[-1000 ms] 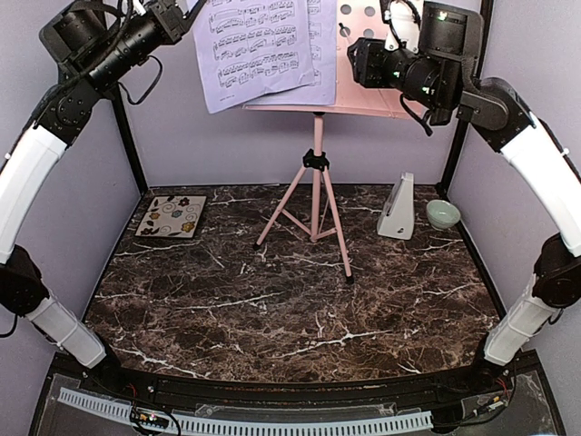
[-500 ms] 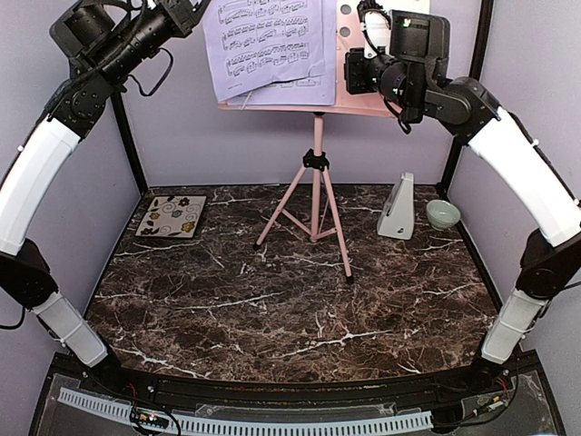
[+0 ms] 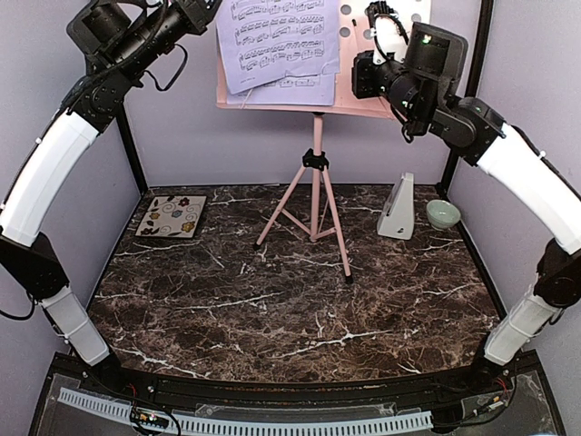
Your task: Set up the instrument practice props
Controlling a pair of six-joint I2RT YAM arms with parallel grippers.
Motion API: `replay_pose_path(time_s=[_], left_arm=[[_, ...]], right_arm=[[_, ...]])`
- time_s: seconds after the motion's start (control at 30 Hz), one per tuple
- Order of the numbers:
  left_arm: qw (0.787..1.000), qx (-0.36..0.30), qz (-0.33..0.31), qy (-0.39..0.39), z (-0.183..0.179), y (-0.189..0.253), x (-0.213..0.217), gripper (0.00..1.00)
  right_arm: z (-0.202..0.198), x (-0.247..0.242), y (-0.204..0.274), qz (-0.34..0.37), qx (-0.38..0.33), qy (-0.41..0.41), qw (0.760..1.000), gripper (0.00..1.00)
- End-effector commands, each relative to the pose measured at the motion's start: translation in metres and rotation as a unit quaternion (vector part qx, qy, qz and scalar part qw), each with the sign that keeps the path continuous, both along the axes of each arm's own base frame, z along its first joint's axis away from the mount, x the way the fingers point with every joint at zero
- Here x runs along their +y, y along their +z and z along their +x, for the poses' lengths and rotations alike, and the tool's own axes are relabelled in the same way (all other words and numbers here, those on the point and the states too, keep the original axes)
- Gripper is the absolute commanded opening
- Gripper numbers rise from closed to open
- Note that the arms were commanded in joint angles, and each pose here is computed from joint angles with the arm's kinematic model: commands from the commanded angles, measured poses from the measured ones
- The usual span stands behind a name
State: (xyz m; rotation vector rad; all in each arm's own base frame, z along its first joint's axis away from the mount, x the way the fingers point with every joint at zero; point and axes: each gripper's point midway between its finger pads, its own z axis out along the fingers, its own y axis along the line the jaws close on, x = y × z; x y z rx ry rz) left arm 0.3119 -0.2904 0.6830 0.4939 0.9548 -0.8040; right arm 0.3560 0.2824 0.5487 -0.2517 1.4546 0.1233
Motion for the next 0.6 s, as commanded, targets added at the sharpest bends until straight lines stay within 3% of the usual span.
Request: replay_pose_path(time_s=[0.0,0.57], left_arm=[[0.999,-0.025,-0.021,-0.012,-0.008,0.017,0.001,0.00],[0.998,-0.039,-0.040,-0.023,0.014,0.012,-0.041,0.00]], right_arm=[[-0.014,-0.013,0.029,0.038,-0.058,0.017,0.997,0.00],[-0.015,-0.006,0.026,0.033,-0.084,0.040,0.995,0.00]])
